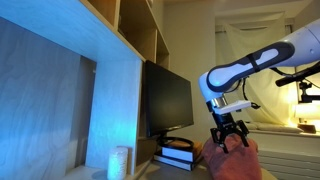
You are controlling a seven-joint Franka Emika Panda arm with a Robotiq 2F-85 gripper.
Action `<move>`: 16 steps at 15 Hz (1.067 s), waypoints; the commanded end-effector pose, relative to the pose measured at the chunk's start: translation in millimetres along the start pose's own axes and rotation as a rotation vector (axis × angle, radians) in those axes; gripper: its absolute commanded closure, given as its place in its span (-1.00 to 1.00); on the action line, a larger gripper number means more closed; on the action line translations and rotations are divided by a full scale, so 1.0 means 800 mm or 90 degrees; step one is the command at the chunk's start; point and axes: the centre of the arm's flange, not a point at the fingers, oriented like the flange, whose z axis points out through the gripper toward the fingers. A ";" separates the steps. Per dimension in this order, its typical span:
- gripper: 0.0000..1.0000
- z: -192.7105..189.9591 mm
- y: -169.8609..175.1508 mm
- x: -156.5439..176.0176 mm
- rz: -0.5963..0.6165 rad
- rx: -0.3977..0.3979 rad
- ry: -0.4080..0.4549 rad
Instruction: Remove the towel on the bag, move the bag to the left , pick up the small bottle and put it in the bag
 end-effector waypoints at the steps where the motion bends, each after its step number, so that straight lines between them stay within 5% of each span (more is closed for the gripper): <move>1: -1.00 0.015 -0.015 0.010 0.034 0.033 0.029; 10: -1.00 0.019 -0.020 0.024 0.103 0.062 0.135; 11: -0.50 0.018 -0.021 0.022 0.099 0.062 0.136; 13: -0.35 0.014 -0.020 0.016 0.074 0.052 0.136; 16: 0.15 0.005 -0.021 0.016 0.059 0.054 0.122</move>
